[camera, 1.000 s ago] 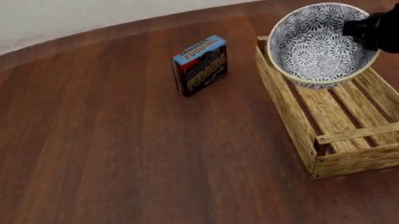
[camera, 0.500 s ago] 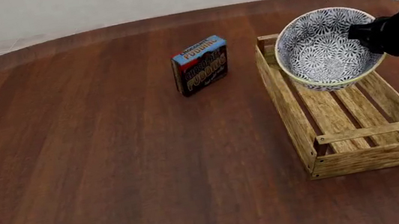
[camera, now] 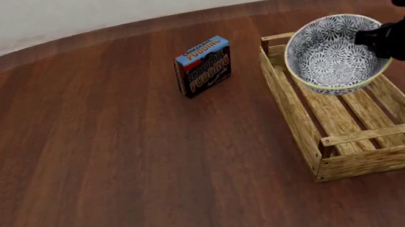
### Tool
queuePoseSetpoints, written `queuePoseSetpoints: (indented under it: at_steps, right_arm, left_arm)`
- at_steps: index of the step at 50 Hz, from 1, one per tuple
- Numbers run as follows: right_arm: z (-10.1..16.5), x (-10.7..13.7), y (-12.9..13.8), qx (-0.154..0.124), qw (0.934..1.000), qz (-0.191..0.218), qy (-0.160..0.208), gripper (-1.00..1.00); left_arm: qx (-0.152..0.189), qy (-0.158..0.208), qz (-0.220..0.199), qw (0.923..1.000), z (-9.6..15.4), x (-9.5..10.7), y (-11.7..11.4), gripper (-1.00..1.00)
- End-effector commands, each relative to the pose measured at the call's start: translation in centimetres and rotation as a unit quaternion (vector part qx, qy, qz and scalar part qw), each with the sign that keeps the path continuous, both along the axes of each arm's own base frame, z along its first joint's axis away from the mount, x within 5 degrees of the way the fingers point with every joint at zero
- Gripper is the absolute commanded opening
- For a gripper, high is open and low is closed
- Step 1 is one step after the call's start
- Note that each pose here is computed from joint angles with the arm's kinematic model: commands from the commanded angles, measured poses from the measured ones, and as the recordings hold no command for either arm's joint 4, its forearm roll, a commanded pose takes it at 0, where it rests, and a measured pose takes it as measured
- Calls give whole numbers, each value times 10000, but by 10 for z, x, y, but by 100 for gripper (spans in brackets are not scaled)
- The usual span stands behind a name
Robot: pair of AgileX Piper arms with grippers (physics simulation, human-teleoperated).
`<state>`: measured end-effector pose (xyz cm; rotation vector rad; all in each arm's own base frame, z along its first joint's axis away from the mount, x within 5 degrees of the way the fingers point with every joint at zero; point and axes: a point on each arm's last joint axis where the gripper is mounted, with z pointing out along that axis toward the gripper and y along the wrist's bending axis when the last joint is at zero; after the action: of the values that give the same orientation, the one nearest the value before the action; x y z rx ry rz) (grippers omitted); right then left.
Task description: Pick up the bowl on the left and put it in the tray.
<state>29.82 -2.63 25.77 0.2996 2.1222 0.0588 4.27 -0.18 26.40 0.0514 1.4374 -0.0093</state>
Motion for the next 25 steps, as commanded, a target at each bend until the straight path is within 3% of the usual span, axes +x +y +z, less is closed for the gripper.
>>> queuePoseSetpoints:
  at_steps: [1,25]
  right_arm:
    - [-6,5,-4,129,9998,-129,2,-100]
    - [-20,13,-8,100,9998,-164,102,-100]
  left_arm:
    - [11,10,19,10000,-1,0,0,100]
    - [32,7,39,10000,1,0,0,100]
